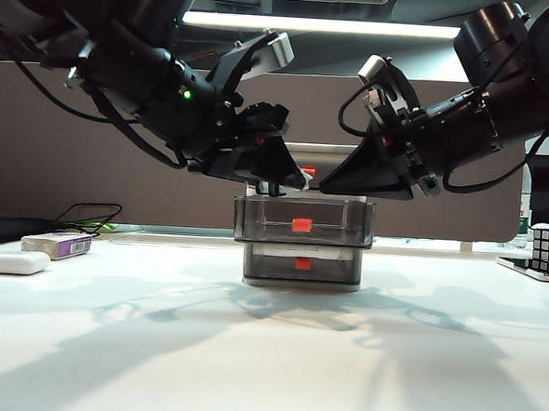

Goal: Open the second layer of the drawer on the table, pick up the transparent tape on the table and put it in, and finally close the drawer.

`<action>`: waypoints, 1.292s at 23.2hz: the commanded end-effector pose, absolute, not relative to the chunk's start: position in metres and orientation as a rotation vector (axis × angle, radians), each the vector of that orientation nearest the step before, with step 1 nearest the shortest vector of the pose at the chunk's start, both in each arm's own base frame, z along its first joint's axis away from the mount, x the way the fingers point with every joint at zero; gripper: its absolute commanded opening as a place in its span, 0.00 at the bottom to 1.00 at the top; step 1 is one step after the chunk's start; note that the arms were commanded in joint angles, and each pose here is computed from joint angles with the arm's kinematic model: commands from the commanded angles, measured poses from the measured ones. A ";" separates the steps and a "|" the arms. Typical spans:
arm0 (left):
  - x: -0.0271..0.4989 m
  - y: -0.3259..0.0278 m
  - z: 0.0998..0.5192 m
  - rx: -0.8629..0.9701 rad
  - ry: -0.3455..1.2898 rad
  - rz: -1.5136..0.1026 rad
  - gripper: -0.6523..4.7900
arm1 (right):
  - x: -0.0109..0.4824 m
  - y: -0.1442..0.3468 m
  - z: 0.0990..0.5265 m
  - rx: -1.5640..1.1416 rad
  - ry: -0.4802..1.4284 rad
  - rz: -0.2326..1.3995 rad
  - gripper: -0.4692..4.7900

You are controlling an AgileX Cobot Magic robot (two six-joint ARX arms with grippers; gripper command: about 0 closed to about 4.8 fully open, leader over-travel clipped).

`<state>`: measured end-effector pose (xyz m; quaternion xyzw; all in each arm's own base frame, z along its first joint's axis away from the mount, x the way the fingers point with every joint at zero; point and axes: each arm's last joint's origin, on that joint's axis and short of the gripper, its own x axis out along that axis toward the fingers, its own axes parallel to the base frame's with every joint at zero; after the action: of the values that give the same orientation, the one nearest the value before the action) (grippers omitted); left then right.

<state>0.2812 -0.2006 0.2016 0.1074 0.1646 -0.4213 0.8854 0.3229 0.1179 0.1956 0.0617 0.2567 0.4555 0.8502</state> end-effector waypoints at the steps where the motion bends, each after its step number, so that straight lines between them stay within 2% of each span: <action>1: 0.283 -0.202 0.205 0.219 0.318 -0.895 0.52 | 0.323 0.118 0.199 0.129 0.532 0.970 0.08; 4: 0.283 -0.202 0.205 0.217 0.320 -0.905 0.56 | 0.323 0.118 0.199 0.130 0.535 0.970 0.08; 6: 0.283 -0.202 0.205 0.216 0.319 -0.910 0.71 | 0.323 0.118 0.199 0.130 0.535 0.970 0.08; 8: 0.283 -0.202 0.205 0.215 0.320 -0.910 0.75 | 0.323 0.118 0.199 0.130 0.535 0.970 0.08; 22: 0.281 -0.202 0.203 0.191 0.365 -0.929 0.76 | 0.323 0.118 0.199 0.130 0.535 0.970 0.08; 23: 0.281 -0.202 0.203 0.192 0.366 -0.929 0.77 | 0.323 0.118 0.199 0.130 0.535 0.970 0.08; 24: 0.281 -0.202 0.203 0.195 0.364 -0.929 0.84 | 0.323 0.118 0.199 0.130 0.535 0.970 0.08; 25: 0.281 -0.202 0.203 0.195 0.364 -0.929 0.95 | 0.323 0.118 0.199 0.130 0.535 0.970 0.08; 26: 0.281 -0.202 0.203 0.195 0.364 -0.929 1.00 | 0.323 0.118 0.199 0.130 0.535 0.970 0.08; 30: 0.281 -0.202 0.203 0.184 0.371 -0.931 1.00 | 0.323 0.118 0.199 0.130 0.534 0.970 0.08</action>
<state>0.2804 -0.2019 0.1998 0.0920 0.1838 -0.4434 0.8724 0.3223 0.1177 0.1945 0.0627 0.2628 0.4547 0.8487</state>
